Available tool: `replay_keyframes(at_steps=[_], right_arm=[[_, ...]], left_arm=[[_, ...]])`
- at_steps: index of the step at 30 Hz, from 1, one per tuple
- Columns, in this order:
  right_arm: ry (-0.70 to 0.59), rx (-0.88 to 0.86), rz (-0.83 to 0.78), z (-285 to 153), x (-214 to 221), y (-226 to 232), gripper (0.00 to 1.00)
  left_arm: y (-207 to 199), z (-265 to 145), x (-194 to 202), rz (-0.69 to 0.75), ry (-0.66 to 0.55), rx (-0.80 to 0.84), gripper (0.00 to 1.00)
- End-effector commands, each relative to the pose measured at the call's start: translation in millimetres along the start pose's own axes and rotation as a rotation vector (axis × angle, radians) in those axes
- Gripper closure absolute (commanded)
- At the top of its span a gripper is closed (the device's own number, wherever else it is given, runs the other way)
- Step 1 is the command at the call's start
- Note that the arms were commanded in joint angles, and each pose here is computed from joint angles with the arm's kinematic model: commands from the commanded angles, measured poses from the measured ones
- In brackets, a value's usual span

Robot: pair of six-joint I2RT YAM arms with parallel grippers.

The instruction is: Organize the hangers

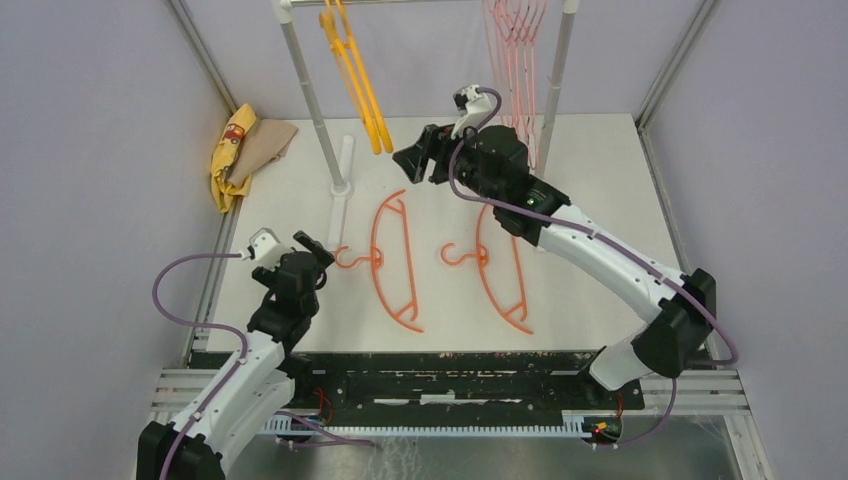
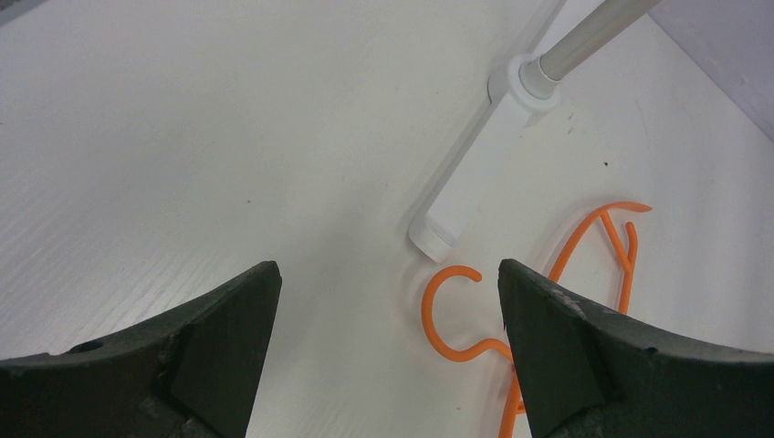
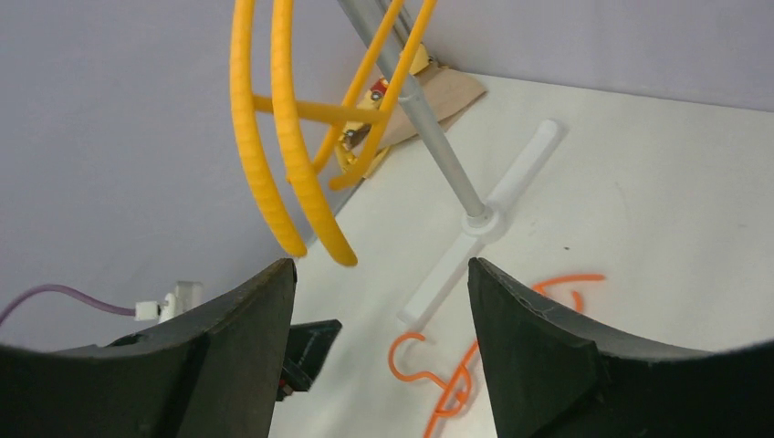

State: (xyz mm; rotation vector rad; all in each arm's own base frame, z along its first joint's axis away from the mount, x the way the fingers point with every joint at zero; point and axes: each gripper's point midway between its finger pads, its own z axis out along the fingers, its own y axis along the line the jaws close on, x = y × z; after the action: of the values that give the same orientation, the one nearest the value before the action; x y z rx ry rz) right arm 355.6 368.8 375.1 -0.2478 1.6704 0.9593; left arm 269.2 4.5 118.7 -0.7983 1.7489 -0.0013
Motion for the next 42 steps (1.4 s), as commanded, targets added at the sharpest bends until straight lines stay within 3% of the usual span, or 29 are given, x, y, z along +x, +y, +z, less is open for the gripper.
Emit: replay_keyframes(at_steps=[1,5,14,26,42], right_arm=[[0.192,0.177,-0.19,-36,63,-45,0.23],[0.396,0.293,-0.311,-78,126,-82,0.22],[0.632,0.507,-0.347,-163,210,-151,0.25],[0.725,0.561,-0.225,-184,278,-177,0.29],[0.76,0.664,-0.127,-216,319,-198,0.44]], left_arm=[[3,3,-9,0.024,-0.042,-0.022,0.04],[4,6,-4,0.039,-0.033,-0.028,0.04],[3,11,2,0.062,-0.015,-0.036,0.05],[6,11,6,0.068,-0.01,-0.039,0.05],[4,12,8,0.065,0.0,-0.033,0.05]])
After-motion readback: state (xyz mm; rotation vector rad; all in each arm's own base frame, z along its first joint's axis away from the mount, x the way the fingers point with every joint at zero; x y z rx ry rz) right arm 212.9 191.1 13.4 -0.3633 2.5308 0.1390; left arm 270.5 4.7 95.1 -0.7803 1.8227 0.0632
